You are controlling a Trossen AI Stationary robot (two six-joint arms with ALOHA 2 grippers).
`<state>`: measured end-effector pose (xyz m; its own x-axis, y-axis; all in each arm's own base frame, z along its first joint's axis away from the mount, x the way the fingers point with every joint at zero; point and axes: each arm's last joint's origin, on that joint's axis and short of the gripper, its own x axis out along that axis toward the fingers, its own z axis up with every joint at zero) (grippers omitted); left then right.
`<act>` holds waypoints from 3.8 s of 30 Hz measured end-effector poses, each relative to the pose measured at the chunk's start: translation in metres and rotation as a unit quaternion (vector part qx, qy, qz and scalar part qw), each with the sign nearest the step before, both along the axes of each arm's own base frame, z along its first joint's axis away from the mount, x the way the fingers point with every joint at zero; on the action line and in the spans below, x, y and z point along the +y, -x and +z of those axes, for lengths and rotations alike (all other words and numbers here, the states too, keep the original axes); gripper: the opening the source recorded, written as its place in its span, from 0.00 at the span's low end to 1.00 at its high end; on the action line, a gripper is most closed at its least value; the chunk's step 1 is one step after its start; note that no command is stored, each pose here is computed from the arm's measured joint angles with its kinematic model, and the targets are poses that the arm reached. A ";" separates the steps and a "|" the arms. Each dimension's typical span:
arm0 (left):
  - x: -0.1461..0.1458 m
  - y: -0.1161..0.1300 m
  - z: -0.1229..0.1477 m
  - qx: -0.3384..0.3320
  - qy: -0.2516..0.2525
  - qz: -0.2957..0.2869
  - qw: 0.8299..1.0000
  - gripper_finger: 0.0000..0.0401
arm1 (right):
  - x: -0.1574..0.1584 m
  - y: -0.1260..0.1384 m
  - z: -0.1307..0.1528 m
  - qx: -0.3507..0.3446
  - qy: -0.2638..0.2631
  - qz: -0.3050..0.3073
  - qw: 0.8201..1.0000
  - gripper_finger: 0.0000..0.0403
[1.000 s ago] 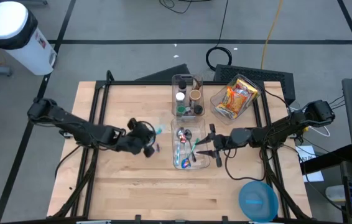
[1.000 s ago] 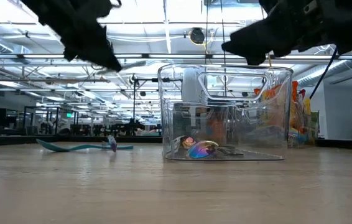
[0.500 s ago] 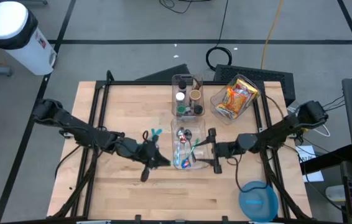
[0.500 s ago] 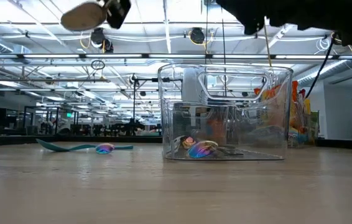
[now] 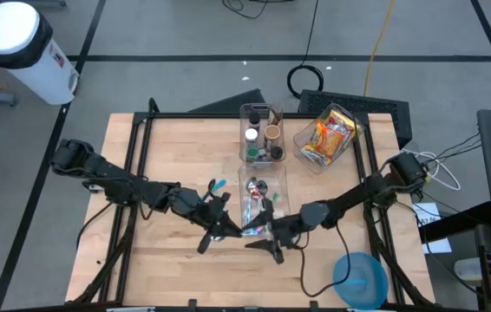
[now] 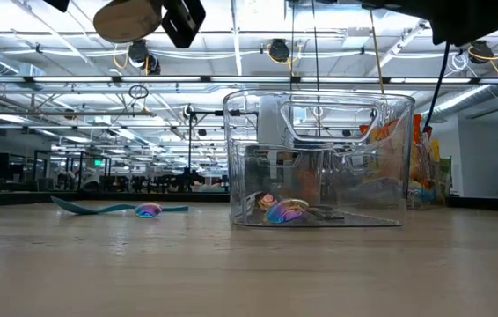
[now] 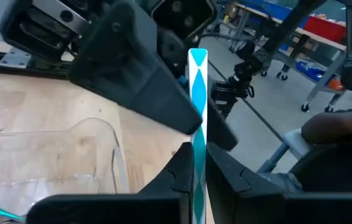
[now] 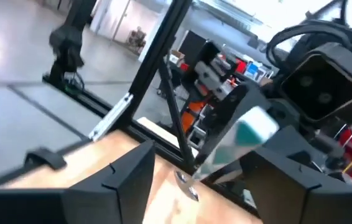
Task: Pick & Place Food Item
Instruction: Put the white and blue spoon into the bottom transparent bin
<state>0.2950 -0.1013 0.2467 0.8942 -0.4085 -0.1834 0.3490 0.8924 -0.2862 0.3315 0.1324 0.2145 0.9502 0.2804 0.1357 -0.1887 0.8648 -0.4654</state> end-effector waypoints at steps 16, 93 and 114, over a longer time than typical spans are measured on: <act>-0.004 0.002 0.001 0.001 0.015 -0.040 0.999 0.04 | 0.014 0.007 0.004 -0.050 0.082 0.000 0.995 0.11; 0.006 0.030 0.017 0.037 -0.053 0.191 0.979 0.47 | -0.056 0.043 0.007 0.253 -0.024 -0.387 0.886 0.06; 0.006 0.031 0.016 0.046 -0.053 0.190 0.979 0.47 | -0.070 0.036 -0.005 0.288 -0.150 -0.365 0.873 0.31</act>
